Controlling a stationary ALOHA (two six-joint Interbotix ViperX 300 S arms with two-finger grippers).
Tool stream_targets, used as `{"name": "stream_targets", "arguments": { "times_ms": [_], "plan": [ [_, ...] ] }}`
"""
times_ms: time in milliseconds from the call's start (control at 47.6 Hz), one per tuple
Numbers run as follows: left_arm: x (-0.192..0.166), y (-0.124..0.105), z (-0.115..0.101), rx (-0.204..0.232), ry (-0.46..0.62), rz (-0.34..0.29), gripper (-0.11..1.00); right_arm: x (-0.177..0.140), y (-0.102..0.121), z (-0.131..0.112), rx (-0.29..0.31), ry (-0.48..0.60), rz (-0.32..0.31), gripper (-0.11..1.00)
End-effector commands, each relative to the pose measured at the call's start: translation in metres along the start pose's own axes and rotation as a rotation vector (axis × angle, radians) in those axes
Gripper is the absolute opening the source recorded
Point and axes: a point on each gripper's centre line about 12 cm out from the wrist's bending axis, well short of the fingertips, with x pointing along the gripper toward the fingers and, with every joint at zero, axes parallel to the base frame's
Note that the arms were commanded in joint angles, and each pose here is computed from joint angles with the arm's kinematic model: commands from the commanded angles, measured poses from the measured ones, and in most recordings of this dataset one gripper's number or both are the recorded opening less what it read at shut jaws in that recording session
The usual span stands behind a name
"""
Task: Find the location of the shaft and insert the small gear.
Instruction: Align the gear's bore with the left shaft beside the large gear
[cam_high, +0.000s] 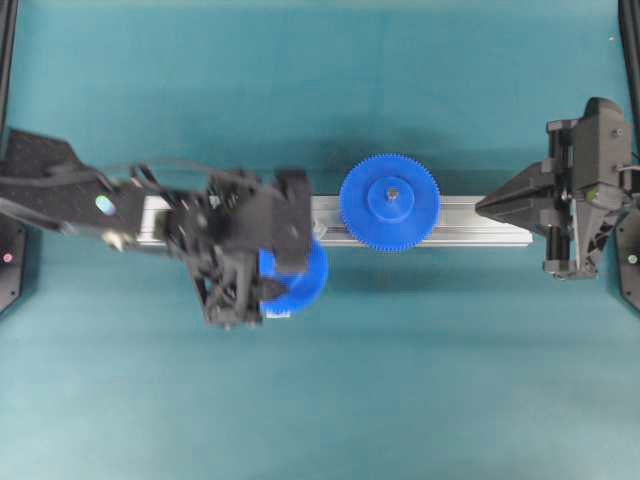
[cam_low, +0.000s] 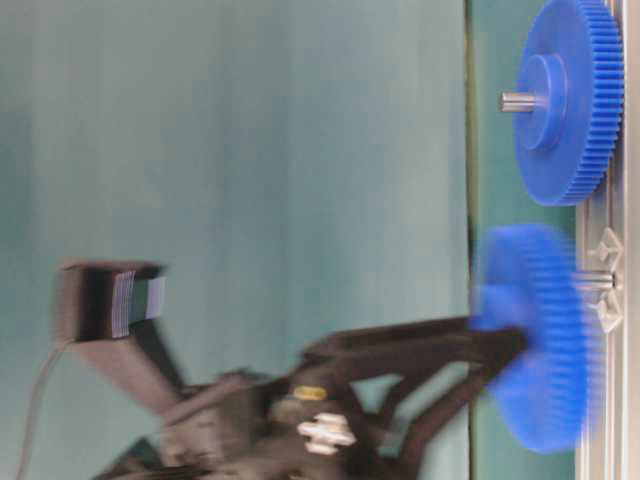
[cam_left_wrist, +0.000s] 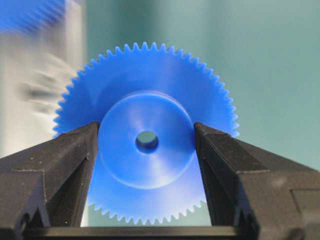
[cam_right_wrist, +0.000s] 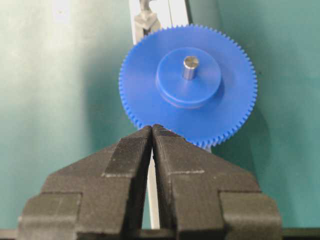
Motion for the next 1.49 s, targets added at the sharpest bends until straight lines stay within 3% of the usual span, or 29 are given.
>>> {"name": "stream_targets", "arguments": {
  "times_ms": [0, 420, 1007, 1280, 1469],
  "plan": [
    [-0.021, 0.003, 0.02, 0.008, -0.078, 0.005, 0.65, -0.003, -0.001, 0.005, 0.0, -0.029, -0.002, 0.16],
    [-0.019, 0.025, 0.021, 0.062, -0.076, 0.052, 0.65, -0.012, 0.0, 0.004, -0.001, -0.058, 0.0, 0.16],
    [0.034, 0.039, 0.001, 0.078, 0.009, 0.07, 0.65, -0.02, -0.001, 0.002, 0.004, -0.083, -0.002, 0.16],
    [0.034, 0.048, -0.001, 0.068, 0.017, 0.085, 0.65, -0.021, -0.001, 0.002, 0.003, -0.089, -0.004, 0.15],
    [0.032, 0.054, -0.003, 0.087, 0.034, 0.095, 0.65, -0.022, -0.001, 0.002, 0.004, -0.091, -0.005, 0.15]
  ]
}}
